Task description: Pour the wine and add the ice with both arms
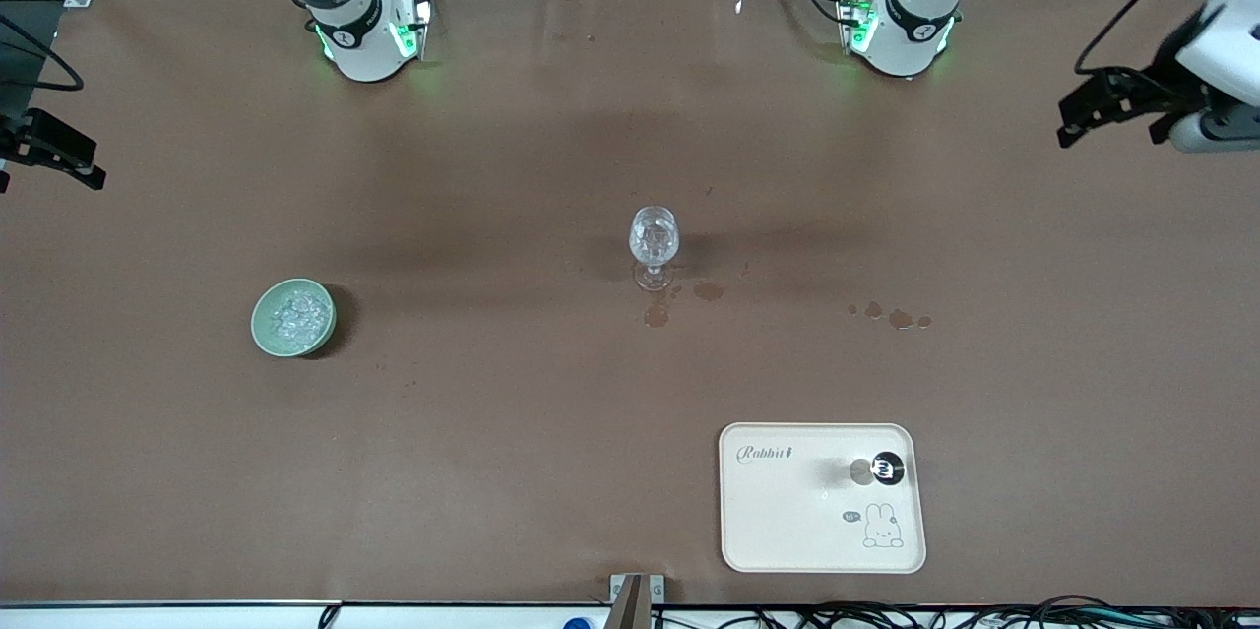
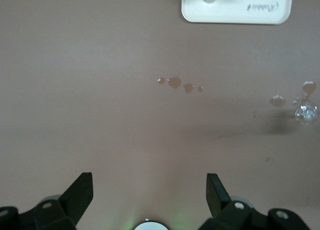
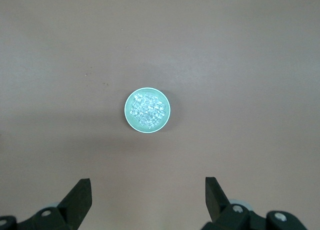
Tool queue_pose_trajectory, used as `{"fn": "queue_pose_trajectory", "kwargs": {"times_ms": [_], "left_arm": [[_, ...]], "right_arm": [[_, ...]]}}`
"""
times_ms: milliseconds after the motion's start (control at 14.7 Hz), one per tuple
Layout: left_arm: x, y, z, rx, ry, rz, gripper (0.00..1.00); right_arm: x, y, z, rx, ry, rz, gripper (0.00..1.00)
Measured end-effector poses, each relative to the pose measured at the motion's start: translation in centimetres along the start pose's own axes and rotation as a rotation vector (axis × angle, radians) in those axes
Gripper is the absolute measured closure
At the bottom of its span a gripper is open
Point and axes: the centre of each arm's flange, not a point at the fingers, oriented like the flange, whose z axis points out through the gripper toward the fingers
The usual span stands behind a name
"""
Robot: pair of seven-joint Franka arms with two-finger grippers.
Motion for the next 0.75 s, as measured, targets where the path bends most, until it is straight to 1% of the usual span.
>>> {"fn": "queue_pose_trajectory", "kwargs": {"times_ms": [136,339,475,747], "left_arm": [[-0.9,0.2,-0.2,0.002,0.01,0.003,0.0],[-0.8,0.0,-1.1,0.0,0.034,-0.001,0.0],[-0.3,0.0,-1.0,-0.002,0.033,-0.009,0.0],[0.5,-0.4,-0.5,-0.005,0.023,-0.067,0.0]], "right_arm": [[0.2,0.0,0.2,0.0,-0.001,0.0,0.0],[0.3,0.0,0.5,0.0,-0.008,0.0,0.0],[0.2,0.0,0.6,0.001,-0.014,0.002,0.0],[0.3,0.1,0.7,0.001,-0.016,0.006,0.0]]}}
